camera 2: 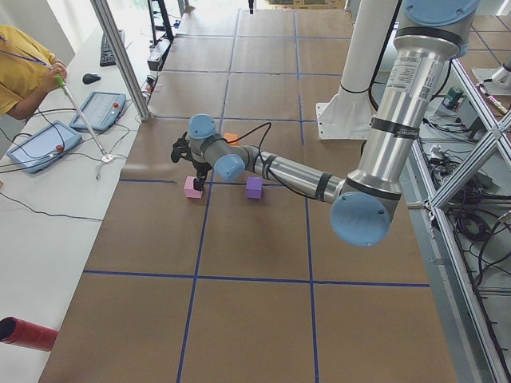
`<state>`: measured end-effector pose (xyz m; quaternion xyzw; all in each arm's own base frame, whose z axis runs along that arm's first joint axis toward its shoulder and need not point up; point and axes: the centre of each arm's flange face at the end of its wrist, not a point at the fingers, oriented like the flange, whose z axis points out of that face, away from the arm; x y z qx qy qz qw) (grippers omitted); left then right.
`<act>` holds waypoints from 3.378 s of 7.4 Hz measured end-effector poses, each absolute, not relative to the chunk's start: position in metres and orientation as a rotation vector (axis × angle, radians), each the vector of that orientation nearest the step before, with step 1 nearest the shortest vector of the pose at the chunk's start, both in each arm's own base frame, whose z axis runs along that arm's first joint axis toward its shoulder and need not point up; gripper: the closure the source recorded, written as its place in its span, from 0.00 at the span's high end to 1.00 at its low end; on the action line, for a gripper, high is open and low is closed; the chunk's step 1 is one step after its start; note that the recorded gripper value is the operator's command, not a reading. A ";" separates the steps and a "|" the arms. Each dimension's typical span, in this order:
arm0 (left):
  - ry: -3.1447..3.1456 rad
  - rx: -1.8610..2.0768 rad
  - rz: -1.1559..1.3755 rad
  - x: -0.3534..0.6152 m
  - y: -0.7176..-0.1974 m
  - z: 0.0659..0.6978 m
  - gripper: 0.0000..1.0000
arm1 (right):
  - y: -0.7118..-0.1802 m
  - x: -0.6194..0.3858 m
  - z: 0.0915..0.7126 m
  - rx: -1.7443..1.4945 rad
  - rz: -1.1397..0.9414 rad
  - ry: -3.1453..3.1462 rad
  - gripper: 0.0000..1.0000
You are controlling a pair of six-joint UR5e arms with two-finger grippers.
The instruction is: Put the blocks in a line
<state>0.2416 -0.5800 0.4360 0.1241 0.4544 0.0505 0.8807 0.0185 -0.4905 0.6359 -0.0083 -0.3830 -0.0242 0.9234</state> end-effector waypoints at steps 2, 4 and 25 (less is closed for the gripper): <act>0.991 0.239 0.082 0.334 -0.565 0.376 1.00 | -0.490 0.018 0.636 -0.017 -0.050 -0.786 1.00; 1.002 0.249 0.090 0.418 -0.531 0.334 1.00 | -0.490 0.018 0.636 -0.017 -0.050 -0.786 1.00; 0.781 0.283 0.126 0.526 -0.525 0.309 0.05 | -0.490 0.018 0.636 -0.017 -0.050 -0.786 1.00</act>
